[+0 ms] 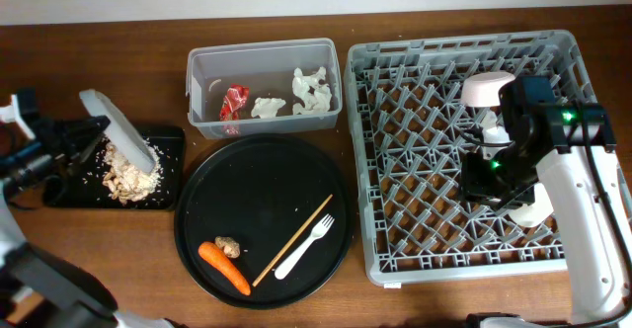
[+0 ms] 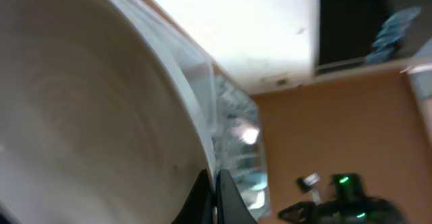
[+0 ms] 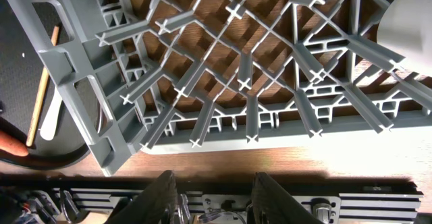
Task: Sort waste into correct bins and load items into the dishwasher rack
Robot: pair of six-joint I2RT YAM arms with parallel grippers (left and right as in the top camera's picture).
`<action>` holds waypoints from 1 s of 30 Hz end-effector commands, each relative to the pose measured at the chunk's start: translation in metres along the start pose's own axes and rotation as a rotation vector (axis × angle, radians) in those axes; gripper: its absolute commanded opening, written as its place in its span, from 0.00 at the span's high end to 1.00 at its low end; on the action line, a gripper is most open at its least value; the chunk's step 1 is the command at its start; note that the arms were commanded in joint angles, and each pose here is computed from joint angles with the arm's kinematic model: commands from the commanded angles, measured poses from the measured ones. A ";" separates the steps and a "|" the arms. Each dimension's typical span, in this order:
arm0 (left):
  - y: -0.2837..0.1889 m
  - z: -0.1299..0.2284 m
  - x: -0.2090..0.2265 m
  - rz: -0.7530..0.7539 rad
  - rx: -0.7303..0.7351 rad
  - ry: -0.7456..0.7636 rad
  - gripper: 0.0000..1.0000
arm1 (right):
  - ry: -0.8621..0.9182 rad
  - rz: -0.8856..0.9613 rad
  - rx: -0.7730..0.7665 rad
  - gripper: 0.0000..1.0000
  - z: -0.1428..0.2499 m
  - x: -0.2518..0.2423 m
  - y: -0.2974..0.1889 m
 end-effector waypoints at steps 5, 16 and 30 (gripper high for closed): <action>0.084 0.089 -0.079 -0.320 0.467 0.321 0.99 | -0.008 -0.009 0.001 0.59 0.003 0.000 -0.002; 0.189 0.248 -0.039 -0.698 0.787 0.567 0.99 | -0.007 -0.008 0.007 0.59 0.004 0.000 -0.002; 0.213 0.247 -0.037 -0.610 0.670 0.646 0.46 | -0.025 -0.008 0.011 0.51 0.005 0.000 -0.002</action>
Point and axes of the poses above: each gripper's point midway between its finger pads, its own y axis out along the fingers, its own x axis along the line the jaws close on, z = x × y, the point moved 5 cm from there along -y, back along the fingers, and after that the axes turned 5 degrees about y, right-handed, at the moved point
